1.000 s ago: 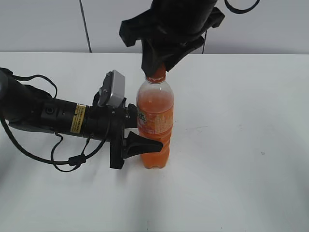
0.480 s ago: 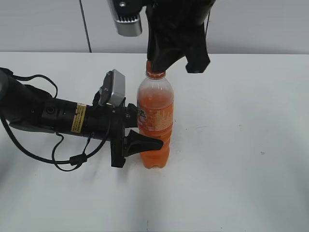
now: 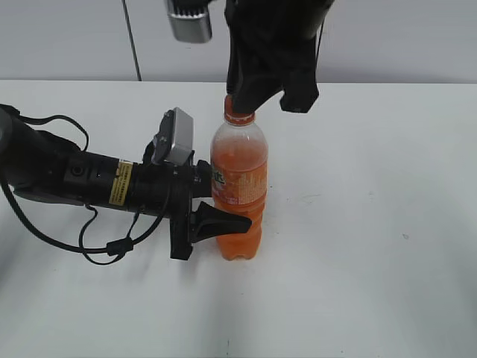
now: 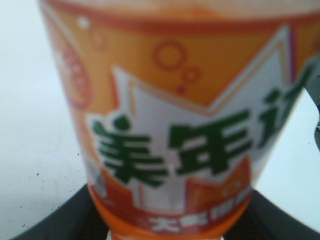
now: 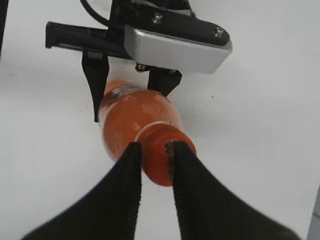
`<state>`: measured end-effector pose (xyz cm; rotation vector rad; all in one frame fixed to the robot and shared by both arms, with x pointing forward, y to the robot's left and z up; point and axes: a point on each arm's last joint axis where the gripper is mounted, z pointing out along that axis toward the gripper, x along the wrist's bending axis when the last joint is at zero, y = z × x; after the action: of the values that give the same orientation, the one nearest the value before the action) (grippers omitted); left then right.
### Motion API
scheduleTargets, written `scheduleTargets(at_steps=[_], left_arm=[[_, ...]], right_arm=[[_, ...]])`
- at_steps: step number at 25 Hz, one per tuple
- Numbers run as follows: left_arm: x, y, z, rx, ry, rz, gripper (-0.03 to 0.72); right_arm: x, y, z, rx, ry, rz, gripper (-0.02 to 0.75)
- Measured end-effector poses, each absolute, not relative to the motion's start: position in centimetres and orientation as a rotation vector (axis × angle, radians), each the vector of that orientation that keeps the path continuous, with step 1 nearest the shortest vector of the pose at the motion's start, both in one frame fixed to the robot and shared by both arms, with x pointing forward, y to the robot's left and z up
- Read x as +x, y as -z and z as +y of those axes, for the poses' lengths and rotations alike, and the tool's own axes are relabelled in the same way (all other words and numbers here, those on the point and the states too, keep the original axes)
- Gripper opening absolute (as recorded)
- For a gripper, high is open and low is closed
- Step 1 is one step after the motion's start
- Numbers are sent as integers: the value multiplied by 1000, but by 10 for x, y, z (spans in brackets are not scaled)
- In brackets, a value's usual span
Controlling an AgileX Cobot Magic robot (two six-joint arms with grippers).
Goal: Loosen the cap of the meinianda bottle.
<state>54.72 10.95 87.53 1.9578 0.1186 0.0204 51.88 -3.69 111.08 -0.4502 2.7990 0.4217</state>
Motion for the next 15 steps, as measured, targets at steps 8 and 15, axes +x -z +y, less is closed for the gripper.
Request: scheduleTargets(at_steps=[8,15], left_arm=[[547,-875,110,1957,-19,117,380],[547,-875,110,1958,-19,116,380]], right_arm=[[502,-1139,-44,174,-652,2859,454],[502,-1142,-47,1118,-730,2755,482]])
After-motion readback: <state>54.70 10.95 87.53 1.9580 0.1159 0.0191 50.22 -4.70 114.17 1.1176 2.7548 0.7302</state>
